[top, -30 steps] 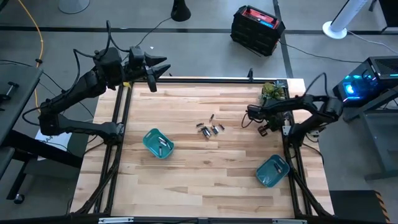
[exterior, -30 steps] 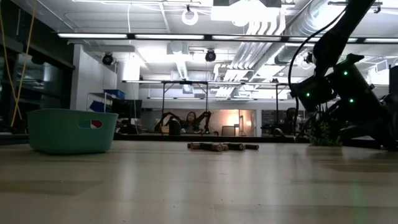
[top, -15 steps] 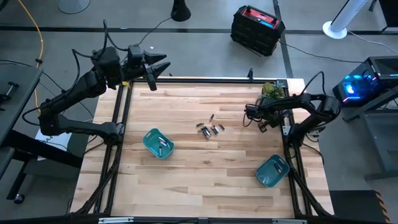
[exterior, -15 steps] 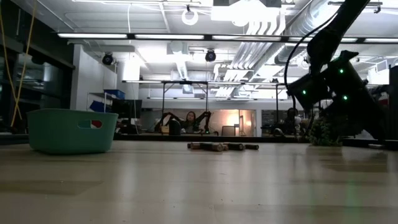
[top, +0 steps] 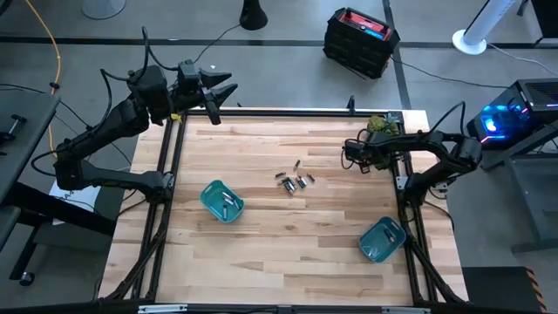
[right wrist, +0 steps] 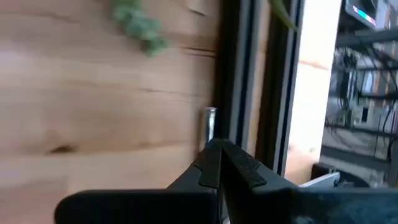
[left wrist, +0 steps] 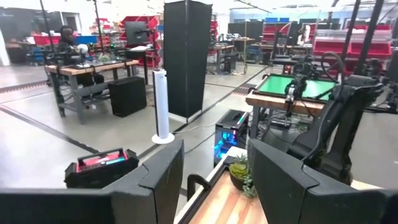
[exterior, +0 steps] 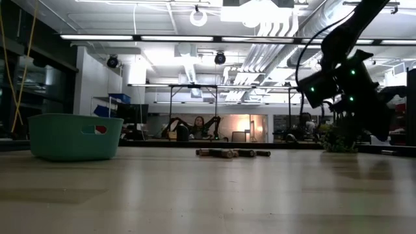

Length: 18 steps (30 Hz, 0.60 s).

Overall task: Sort batteries
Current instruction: Put the silver battery into the green bin

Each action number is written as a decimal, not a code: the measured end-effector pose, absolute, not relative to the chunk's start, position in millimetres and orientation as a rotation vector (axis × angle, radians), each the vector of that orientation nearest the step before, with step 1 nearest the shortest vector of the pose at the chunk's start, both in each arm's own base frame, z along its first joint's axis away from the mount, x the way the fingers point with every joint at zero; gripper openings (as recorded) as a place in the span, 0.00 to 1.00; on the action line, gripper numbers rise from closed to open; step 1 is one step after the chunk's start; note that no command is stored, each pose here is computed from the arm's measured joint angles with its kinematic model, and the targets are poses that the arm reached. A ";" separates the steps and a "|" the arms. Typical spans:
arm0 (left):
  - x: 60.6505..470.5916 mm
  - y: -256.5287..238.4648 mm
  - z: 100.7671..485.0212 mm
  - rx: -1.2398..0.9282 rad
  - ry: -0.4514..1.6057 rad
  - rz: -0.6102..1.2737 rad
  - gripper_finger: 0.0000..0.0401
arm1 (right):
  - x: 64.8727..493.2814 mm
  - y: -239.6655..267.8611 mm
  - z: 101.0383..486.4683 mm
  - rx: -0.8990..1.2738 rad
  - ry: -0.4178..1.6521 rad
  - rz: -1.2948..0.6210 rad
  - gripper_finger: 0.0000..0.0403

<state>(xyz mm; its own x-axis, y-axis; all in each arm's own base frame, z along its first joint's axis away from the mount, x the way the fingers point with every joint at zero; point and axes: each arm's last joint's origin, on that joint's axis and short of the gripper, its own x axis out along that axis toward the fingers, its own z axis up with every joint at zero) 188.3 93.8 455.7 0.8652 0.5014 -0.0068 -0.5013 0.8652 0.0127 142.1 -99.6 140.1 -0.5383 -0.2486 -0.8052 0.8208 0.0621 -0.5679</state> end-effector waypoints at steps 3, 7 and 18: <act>188.3 93.9 455.7 0.011 0.010 0.529 0.43 | 128.8 -103.3 133.5 0.641 1.499 -1.698 0.00; 188.3 93.9 455.7 0.011 0.010 0.528 0.43 | 121.0 -108.3 129.0 0.659 1.464 -1.763 0.00; 188.3 93.9 455.5 0.003 0.010 0.528 0.43 | 124.4 -108.6 128.3 0.714 1.452 -1.688 0.00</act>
<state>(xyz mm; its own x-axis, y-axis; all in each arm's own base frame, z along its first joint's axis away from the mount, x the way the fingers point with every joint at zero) 188.3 93.9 455.5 0.8638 0.5038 -0.0086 -0.5037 0.8638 0.0058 124.4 -108.6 128.3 -0.5363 -0.1981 -0.8205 0.8408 -0.0408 -0.5398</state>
